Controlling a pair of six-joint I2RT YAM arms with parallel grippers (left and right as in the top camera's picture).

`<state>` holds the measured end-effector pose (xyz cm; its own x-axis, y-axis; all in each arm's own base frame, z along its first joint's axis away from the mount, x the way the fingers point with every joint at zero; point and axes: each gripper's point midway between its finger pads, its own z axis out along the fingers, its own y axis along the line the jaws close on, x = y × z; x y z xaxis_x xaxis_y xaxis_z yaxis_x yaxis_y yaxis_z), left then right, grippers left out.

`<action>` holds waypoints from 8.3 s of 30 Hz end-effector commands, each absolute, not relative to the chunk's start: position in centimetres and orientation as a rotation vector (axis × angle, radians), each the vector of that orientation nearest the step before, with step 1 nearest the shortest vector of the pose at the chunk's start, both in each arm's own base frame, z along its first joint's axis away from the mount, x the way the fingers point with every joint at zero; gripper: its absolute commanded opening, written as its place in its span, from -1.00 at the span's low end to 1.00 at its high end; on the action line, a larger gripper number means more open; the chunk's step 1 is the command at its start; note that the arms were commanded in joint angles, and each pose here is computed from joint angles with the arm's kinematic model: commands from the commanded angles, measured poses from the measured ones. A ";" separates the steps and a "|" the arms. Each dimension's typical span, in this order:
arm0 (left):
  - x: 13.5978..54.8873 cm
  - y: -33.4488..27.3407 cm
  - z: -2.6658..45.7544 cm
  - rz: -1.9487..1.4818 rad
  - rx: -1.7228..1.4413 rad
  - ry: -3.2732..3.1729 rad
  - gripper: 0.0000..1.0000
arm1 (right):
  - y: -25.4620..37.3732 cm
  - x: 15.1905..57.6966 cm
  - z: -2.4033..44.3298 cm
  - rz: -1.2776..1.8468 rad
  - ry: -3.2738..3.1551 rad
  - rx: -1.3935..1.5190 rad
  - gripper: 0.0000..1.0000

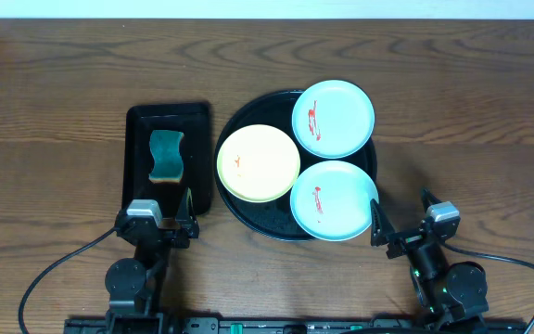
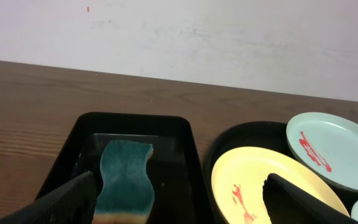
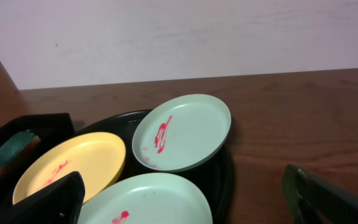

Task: Clean dirty plates on tray and stack at the side

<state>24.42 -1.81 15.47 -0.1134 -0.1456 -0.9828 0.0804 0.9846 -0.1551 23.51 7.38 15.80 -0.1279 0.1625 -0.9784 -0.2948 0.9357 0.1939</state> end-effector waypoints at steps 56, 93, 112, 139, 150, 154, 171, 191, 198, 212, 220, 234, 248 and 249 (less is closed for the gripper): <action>25.2 -3.4 23.3 -0.307 -0.049 1.917 0.72 | 7.1 22.4 19.4 0.385 1.658 -0.119 0.98; 27.1 -3.4 26.7 -0.249 0.003 2.524 0.72 | 11.1 30.2 24.8 0.334 2.483 -0.222 0.98; 29.2 2.5 22.7 0.039 -0.330 2.658 0.71 | 24.7 37.2 15.4 0.544 2.638 -0.139 0.18; 30.4 5.3 19.1 0.099 -0.471 2.759 0.72 | 25.2 37.3 1.5 0.227 2.873 0.043 -0.38; 30.3 5.3 17.6 0.103 -0.476 2.804 0.71 | 25.9 37.3 -0.3 0.194 2.871 -0.009 -0.91; 30.5 5.3 16.1 0.107 -0.482 2.857 0.71 | 25.6 37.5 -0.3 0.163 2.857 -0.030 -0.97; 35.9 3.7 6.6 -0.067 -0.240 3.006 0.51 | 25.9 37.1 -1.2 0.157 2.872 -0.060 -0.97; 38.0 3.3 1.7 -0.123 -0.079 3.031 0.36 | 26.3 36.9 -1.2 0.157 2.870 -0.086 -0.97; 38.0 3.0 1.1 -0.125 -0.068 3.041 0.36 | 26.3 37.0 -1.2 0.160 2.867 -0.086 -0.98; 37.6 3.5 0.0 -0.004 -0.107 3.082 -0.09 | 26.3 37.0 -1.2 0.159 2.867 -0.090 -0.98; 37.6 3.9 0.6 0.034 -0.116 3.081 -0.72 | 26.3 37.0 -1.2 0.159 2.867 -0.090 -0.97; 37.0 3.9 7.7 0.029 -0.246 2.990 -0.85 | 26.4 37.0 -1.2 0.163 2.867 -0.090 -0.97; 35.1 -0.7 10.3 -0.327 -0.356 2.994 -0.85 | 27.9 35.8 -1.2 0.297 2.916 -0.143 -0.97; 35.1 -0.8 10.3 -0.328 -0.371 2.992 -0.85 | 28.0 35.8 -1.2 0.308 2.920 -0.144 -0.97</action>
